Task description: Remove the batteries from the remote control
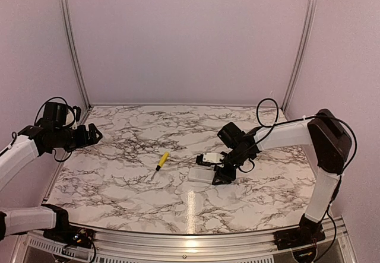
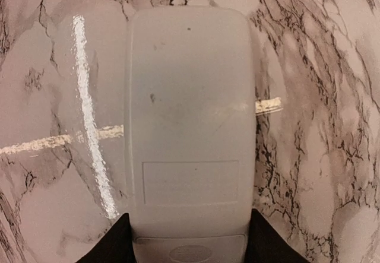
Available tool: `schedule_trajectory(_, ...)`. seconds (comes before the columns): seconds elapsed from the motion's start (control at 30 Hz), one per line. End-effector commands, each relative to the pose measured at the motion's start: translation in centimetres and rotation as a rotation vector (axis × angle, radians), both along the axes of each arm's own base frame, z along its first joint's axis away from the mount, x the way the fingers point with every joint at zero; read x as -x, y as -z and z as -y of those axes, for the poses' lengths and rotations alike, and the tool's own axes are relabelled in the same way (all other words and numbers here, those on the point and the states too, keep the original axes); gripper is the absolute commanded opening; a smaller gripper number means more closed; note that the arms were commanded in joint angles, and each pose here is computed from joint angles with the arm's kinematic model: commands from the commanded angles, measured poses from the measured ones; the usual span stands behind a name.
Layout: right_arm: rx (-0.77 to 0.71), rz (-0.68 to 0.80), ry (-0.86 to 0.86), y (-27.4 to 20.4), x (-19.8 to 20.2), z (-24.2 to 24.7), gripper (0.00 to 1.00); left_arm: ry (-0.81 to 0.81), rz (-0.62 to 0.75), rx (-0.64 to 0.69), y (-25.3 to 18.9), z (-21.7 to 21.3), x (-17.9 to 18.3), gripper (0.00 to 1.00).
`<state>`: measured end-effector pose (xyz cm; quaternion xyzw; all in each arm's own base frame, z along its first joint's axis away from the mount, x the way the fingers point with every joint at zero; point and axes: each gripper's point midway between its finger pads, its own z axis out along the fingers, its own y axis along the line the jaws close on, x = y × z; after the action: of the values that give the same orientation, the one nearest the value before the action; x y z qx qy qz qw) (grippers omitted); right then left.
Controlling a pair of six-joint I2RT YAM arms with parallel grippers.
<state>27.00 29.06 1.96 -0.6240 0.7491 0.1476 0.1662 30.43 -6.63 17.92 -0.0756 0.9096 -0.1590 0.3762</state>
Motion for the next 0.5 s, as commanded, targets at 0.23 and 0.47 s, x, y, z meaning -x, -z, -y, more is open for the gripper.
schedule_trajectory(0.23,-0.010,0.068,0.034,-3.0,-1.1,-0.2,0.40,-0.018,-0.111,0.021,1.3,0.2,-0.9,0.99)
schedule_trajectory(0.47,-0.040,0.094,0.052,-5.1,-1.7,-0.7,0.40,0.206,-0.034,0.215,-0.2,4.8,-0.1,0.99)
